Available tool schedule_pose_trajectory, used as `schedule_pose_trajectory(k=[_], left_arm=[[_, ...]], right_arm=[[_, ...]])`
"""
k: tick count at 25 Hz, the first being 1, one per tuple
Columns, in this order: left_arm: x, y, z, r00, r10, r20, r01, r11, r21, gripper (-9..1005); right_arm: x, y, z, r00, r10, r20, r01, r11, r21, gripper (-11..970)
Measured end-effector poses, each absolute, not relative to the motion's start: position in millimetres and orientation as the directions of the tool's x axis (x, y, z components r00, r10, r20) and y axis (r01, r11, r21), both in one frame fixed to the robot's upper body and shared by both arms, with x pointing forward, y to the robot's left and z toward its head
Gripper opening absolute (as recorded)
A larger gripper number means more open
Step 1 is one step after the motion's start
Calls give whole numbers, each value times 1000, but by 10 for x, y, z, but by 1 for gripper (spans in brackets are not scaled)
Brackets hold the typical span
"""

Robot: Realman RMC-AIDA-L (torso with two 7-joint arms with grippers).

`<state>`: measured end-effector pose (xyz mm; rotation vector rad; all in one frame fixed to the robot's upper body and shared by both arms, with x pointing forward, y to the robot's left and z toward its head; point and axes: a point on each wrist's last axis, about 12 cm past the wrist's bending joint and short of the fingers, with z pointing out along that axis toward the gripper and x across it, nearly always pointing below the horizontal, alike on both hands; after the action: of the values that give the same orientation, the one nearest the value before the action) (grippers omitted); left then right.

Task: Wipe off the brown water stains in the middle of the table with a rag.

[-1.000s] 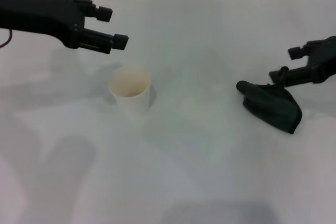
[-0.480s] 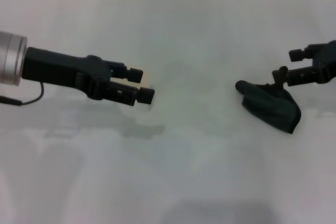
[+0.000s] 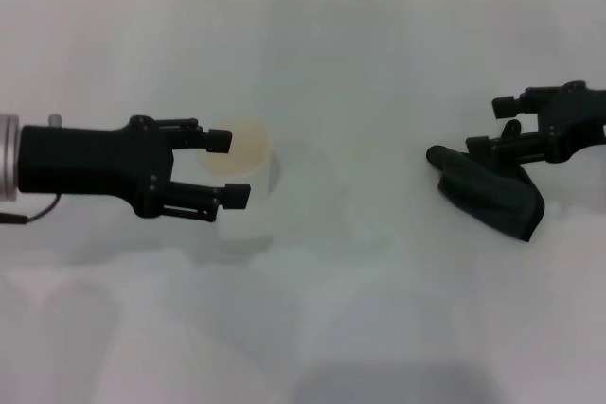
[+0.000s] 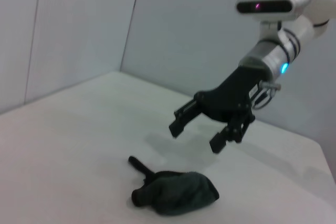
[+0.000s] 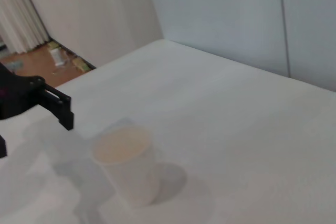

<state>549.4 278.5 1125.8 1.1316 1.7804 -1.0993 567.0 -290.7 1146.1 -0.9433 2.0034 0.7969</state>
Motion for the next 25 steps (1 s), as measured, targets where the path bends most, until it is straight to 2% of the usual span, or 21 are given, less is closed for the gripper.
schedule_pose_trajectory(k=[12,17,25], left_arm=[[5203,2909,10979,-309,161,-937,926,277,-258,862],[5163,2900,10927,-348,193,-918,919,263,-293,862],[5118,2933,10891,-390,204,-898,904,269,-331,862]], right_arm=[[5548,-2918,11204,-400,-311,-862,-847,484,219,857],[5529,-2895,11130,-407,-364,-838,-858,467,213,857],[5496,-2995,10993,-353,-426,-833,-862,494,113,857]])
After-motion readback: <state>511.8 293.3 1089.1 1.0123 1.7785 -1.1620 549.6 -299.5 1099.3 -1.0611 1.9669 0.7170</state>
